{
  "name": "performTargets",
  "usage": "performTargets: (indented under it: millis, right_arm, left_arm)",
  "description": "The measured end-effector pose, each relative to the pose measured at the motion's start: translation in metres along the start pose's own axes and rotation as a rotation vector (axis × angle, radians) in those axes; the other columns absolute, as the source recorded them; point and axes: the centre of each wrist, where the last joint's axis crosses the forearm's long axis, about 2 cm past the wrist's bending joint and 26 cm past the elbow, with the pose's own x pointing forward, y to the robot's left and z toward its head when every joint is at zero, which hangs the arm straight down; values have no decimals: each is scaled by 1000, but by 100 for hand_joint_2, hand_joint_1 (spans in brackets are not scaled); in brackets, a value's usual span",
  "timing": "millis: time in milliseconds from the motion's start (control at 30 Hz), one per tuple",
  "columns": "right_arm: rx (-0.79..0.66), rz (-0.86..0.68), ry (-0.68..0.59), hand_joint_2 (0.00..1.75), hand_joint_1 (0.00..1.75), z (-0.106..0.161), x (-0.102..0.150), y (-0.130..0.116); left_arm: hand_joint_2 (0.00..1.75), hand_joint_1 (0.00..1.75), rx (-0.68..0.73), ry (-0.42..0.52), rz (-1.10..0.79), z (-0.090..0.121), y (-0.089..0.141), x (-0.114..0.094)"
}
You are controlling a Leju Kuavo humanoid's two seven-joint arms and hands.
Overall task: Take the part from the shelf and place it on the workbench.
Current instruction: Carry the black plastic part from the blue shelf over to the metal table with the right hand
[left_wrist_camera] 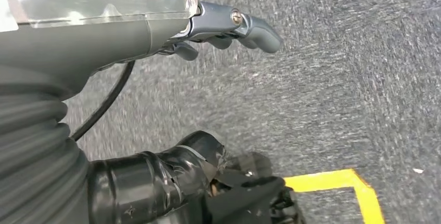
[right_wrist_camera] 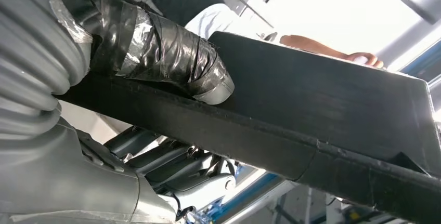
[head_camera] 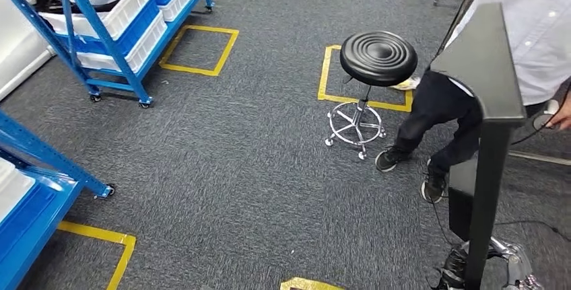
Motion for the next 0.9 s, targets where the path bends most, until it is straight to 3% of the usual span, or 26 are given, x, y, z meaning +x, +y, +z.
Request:
performTargets:
  millis: [900]
  right_arm:
    - [0, 12, -5, 175, 175, -1, -3, 0]
  left_arm:
    - [175, 0, -9, -3, 1, 1, 0, -2]
